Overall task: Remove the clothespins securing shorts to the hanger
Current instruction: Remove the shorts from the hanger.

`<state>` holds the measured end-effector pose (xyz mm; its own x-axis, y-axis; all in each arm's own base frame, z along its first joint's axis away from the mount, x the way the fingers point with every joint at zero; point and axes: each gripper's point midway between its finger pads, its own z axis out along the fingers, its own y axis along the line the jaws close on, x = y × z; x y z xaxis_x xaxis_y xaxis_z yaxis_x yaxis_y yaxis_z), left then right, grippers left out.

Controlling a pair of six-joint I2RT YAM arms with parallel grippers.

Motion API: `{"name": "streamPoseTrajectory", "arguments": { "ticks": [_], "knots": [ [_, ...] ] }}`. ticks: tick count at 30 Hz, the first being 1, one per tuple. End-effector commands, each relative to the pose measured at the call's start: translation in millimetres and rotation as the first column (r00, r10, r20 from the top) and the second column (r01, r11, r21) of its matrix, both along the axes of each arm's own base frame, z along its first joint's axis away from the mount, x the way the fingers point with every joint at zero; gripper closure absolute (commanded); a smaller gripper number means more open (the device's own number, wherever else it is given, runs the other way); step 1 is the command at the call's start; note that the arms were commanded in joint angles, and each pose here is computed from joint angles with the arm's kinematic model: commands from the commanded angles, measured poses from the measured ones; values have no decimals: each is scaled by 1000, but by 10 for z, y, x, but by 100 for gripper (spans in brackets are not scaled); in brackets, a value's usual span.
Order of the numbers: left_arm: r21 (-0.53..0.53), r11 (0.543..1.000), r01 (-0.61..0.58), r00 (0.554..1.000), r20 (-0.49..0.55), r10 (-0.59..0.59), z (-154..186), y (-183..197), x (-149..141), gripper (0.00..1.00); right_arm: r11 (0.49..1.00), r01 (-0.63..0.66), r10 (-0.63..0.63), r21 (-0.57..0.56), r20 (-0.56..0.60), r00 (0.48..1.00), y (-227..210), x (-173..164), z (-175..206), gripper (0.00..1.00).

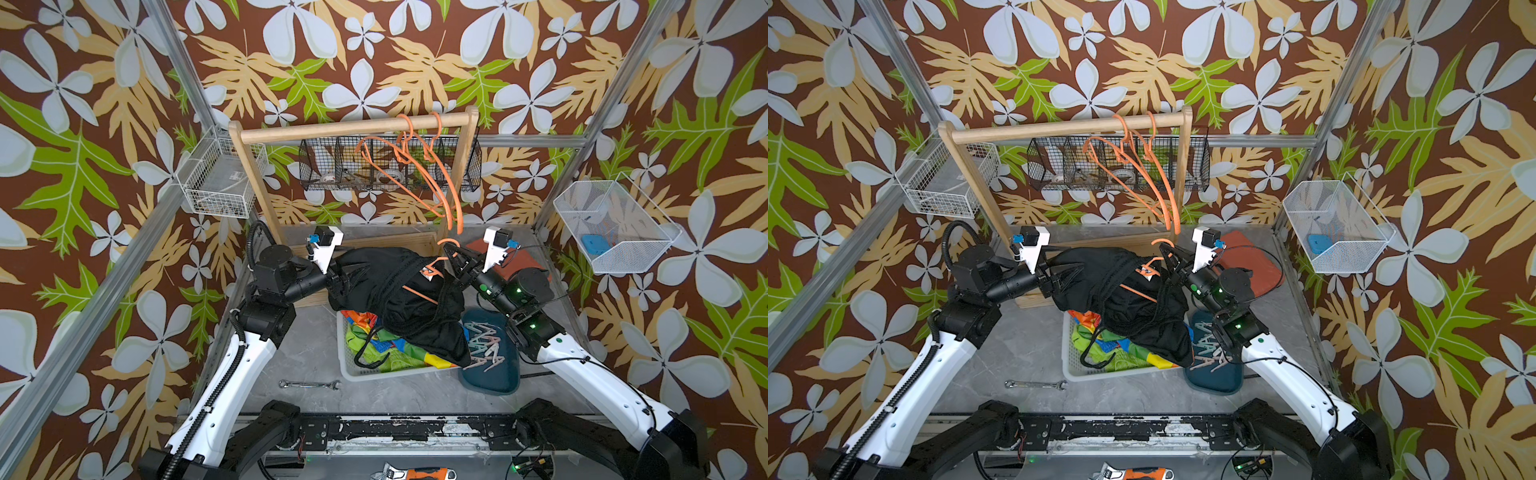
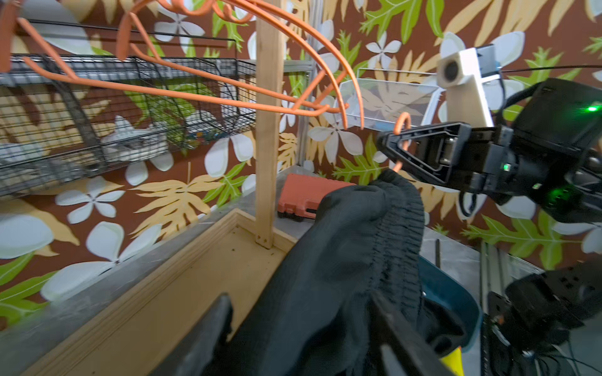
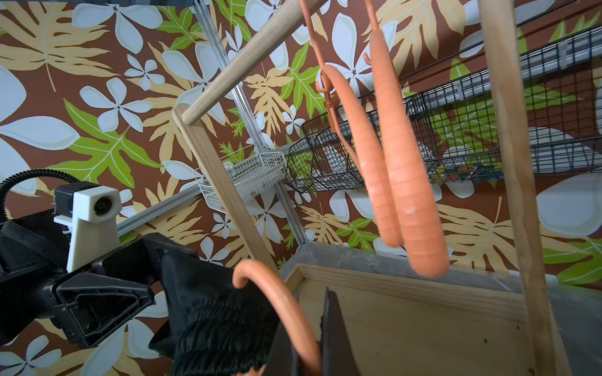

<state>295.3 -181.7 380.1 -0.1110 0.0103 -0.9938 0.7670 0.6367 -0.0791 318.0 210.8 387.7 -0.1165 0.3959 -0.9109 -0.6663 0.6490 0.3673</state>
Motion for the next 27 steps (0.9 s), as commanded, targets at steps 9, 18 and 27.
{"name": "streamPoseTrajectory", "arguments": {
  "ticks": [9,18,27],
  "knots": [
    [-95,857,-507,848,122,515,450,844,-36,0,995,-72,77,-65,76,994,164,-26,191,100],
    [117,835,-538,837,196,511,320,148,-124,0,978,-172,184,-119,105,977,494,-93,331,100],
    [187,809,-557,827,217,519,82,-120,34,0,964,-227,244,-137,122,962,696,-142,505,100]
  ]
}}
